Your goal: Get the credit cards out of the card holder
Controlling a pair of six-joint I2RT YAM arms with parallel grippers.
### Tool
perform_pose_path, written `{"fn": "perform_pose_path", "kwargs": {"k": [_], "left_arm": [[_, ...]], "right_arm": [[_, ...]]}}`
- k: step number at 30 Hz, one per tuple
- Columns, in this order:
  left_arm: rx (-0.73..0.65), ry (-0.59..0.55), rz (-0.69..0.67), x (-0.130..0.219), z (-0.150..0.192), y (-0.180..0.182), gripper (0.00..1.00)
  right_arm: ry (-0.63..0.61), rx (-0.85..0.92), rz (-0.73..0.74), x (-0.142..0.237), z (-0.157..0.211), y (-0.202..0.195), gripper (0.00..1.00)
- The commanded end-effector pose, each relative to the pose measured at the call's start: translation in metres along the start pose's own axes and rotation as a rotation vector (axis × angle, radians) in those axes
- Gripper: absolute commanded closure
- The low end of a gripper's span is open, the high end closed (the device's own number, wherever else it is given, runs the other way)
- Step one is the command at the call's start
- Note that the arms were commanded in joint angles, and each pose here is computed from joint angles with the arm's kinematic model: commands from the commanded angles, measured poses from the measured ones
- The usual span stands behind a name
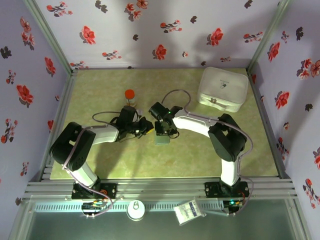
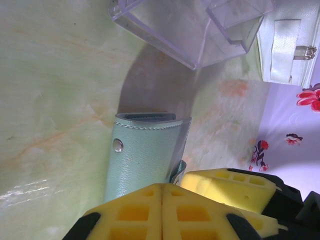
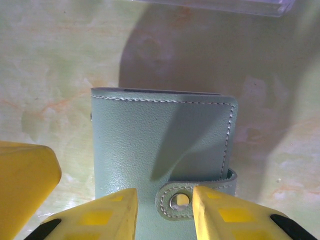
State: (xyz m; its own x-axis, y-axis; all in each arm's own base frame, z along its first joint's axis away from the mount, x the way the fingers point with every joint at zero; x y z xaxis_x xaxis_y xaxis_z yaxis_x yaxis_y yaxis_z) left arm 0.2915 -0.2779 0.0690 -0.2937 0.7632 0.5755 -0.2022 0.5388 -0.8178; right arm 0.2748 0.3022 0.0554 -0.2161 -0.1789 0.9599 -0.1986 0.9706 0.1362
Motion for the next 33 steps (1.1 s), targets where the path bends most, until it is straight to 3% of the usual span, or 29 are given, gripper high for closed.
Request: {"fn": "perform_pose_path", "kwargs": {"k": [1, 19, 24, 33], "left_arm": [[-0.009, 0.025, 0.008, -0.004, 0.003, -0.005, 0.93], [-0.026, 0.096, -0.010, -0.025, 0.022, -0.009, 0.96], [-0.011, 0.136, -0.108, -0.033, 0.033, 0.009, 1.00], [0.019, 0.145, -0.317, -0.030, 0.038, 0.061, 1.00]], "right_arm": [[0.054, 0.020, 0.034, -0.006, 0.005, -0.006, 0.67], [0.071, 0.000, 0.014, -0.017, 0.013, -0.006, 0.87], [0.062, 0.001, 0.015, -0.015, 0.013, -0.007, 1.00], [0.043, 0.002, 0.094, -0.003, 0.011, -0.021, 1.00]]}}
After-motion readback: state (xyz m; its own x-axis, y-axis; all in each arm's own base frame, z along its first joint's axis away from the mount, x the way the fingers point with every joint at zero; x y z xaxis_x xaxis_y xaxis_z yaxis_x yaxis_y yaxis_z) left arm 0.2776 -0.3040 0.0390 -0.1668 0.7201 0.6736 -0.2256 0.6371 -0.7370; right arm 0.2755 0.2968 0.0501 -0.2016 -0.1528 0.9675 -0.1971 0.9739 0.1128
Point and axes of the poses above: each hand's point on the last joint's axis, 136 mm out from that joint toward the fingers, its own x axis back along the fingers, its own y axis along the line the jaws close on, z = x × y, the point moved 1 cm from there along x, back along the fingers, and after that the axes turned 4 degrees about x, right-handed, at the moved point
